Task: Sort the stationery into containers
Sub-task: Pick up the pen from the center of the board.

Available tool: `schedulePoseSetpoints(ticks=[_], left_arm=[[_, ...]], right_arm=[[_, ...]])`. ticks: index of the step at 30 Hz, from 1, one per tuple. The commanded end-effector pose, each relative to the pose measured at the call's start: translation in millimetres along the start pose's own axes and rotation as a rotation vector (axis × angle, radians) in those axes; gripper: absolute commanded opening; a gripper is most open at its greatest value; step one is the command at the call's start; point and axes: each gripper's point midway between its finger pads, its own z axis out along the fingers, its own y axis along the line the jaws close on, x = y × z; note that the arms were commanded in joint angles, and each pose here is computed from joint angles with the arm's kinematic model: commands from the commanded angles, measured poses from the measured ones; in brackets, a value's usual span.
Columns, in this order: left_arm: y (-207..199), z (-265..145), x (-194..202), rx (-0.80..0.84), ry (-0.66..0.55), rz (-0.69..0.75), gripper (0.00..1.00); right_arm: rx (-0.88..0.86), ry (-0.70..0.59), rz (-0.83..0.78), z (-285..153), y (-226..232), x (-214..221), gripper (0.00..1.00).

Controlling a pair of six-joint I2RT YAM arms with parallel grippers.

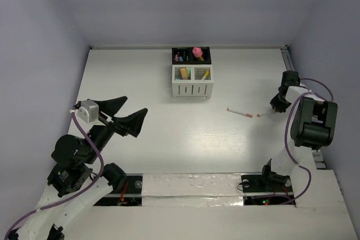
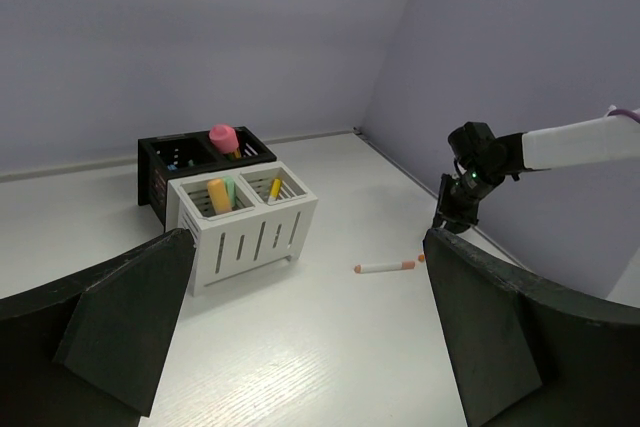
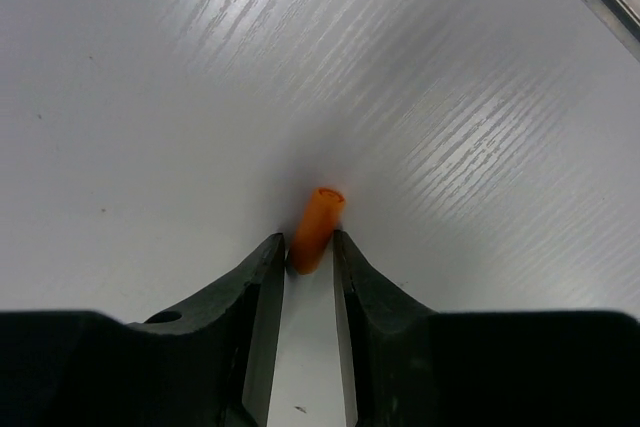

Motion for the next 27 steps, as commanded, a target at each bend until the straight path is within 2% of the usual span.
schedulePoseSetpoints(ticks=[1, 4, 5, 13, 14, 18, 21, 27], left_arm=[[-6, 0, -19, 0.023, -0.062, -0.008, 0.99], [-6, 2, -17, 0.019, -0.054, -0.009, 0.99], [-5, 2, -16, 0.017, -0.053, -0.009, 0.99], [-4, 8, -8, 0.011, -0.024, -0.005, 0.99], [-4, 8, -8, 0.011, -0.021, -0.005, 0.99], [-2, 12, -2, 0.006, -0.002, -0.002, 0.99], [-2, 14, 0, 0.003, 0.007, -0.001, 0.99], [2, 22, 13, -0.012, 0.044, 0.003, 0.99]], right_arm=[[-0.026, 0.061, -0.026, 10, 7, 11, 0.31], [-0.015, 0.053, -0.042, 13, 6, 8, 0.23], [-0.017, 0.047, -0.042, 14, 7, 7, 0.15], [-0.089, -0.112, -0.020, -3, 19, -27, 0.04], [-0.110, -0.142, -0.010, -8, 23, -34, 0.00], [-0.231, -0.270, 0.040, -50, 39, -65, 0.00], [-0.382, -0.340, 0.058, -98, 67, -83, 0.00], [-0.680, -0.507, -0.048, -213, 146, -79, 0.00]])
